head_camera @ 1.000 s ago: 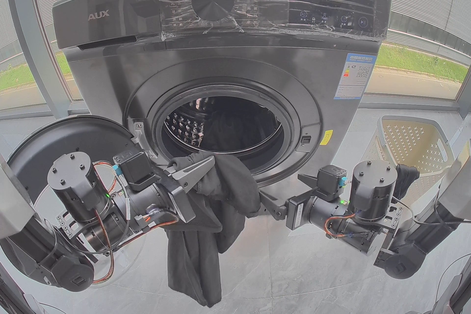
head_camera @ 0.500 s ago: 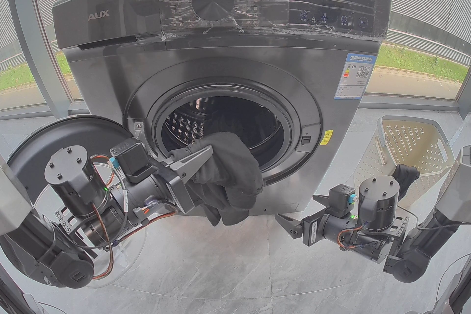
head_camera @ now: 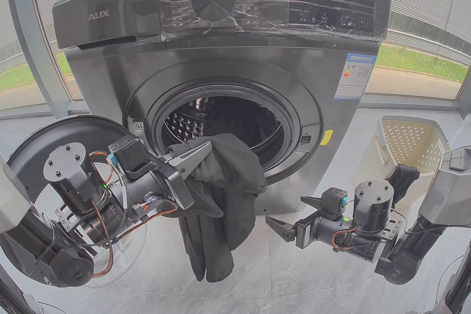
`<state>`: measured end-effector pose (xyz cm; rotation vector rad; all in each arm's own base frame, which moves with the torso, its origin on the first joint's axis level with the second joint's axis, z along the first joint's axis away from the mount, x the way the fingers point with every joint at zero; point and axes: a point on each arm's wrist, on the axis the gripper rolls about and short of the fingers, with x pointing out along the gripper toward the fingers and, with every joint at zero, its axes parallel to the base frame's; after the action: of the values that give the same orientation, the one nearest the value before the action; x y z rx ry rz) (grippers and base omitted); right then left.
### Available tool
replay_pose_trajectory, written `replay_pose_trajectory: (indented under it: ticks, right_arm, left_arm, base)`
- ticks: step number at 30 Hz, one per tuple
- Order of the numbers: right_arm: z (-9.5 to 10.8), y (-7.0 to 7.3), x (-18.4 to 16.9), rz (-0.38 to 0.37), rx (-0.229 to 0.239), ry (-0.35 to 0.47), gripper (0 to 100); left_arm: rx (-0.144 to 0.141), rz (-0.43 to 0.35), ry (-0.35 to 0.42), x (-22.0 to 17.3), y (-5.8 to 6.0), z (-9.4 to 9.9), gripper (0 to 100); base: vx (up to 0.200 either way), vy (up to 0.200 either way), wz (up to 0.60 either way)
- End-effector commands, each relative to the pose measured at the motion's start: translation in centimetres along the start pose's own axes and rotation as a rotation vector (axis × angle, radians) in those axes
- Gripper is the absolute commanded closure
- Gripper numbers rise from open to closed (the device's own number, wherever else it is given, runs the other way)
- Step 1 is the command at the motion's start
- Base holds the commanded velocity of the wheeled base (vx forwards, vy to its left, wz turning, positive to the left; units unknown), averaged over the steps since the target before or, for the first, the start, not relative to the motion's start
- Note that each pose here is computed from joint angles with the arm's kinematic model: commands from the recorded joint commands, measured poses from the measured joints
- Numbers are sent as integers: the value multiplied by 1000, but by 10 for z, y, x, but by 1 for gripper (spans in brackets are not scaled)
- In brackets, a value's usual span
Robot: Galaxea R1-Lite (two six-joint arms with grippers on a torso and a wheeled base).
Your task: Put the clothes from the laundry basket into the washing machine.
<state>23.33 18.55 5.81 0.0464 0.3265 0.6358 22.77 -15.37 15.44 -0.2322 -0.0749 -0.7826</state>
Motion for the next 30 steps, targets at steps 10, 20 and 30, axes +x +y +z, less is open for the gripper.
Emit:
replay_pose_trajectory:
  ticks: [10,20,30]
  right_arm:
    - [-8,-16,20,98,22,21,0]
    - [-9,-22,49,150,17,-40,0]
    - [-5,-16,58,240,7,-72,0]
  left_arm:
    - [1,-6,-22,-3,-2,7,100]
    - [-2,-8,-15,-4,-2,5,100]
    - [-3,-7,-10,-3,-2,4,100]
  base:
    - [0,0,0]
    - [0,0,0]
    - [0,0,0]
